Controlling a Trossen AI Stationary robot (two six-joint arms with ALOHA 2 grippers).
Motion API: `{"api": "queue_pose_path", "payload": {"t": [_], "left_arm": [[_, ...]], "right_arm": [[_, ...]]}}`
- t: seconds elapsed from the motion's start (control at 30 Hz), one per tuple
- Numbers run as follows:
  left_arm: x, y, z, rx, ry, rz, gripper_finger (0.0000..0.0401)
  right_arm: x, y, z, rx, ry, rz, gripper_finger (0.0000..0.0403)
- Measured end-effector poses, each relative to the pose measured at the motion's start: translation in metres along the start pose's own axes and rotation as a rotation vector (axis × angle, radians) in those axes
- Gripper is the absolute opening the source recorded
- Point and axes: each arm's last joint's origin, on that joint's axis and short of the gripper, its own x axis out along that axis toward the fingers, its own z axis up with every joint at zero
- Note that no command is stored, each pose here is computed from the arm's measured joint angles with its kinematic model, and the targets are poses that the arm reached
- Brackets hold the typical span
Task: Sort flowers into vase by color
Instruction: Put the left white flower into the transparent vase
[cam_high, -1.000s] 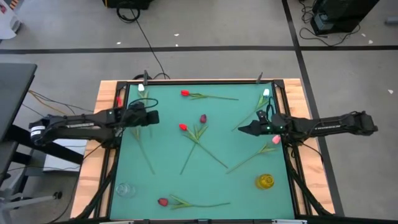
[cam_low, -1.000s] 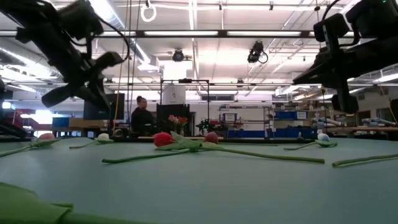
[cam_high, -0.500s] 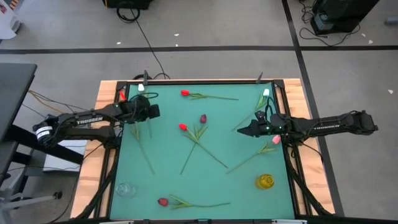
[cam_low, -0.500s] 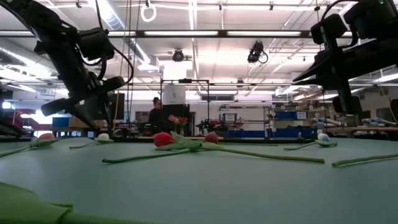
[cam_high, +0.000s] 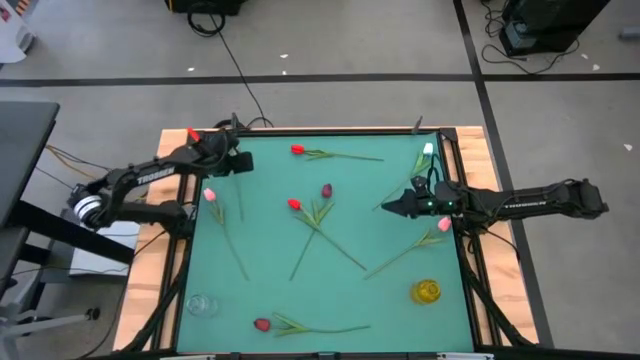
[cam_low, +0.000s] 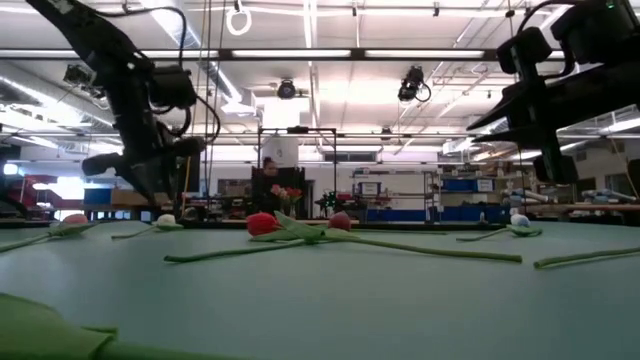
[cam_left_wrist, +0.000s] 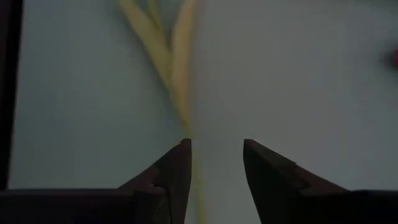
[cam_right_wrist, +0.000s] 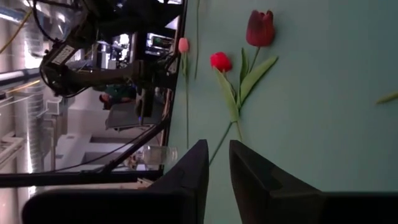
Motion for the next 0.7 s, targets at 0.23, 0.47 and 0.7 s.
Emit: {"api": "queue_pose_path", "payload": {"t": [0.23,0.47,0.7], "left_arm": [[0.027,0.007,0.005,0.020,0.112,0.066,0.0146],[0.045,0.007,0.005,0.054,0.141,0.095,0.0140],[0.050,0.007,0.005,0.055,0.149,0.112,0.0081]], "right_arm": [[0.000,-0.001,0.001,0.013,-0.009,-0.007,0.0075],[0.000,-0.004,0.001,0.029,0.003,-0.040,0.0075],[0.000,-0.004,0.000,0.030,0.032,-0.037,0.0075]]}}
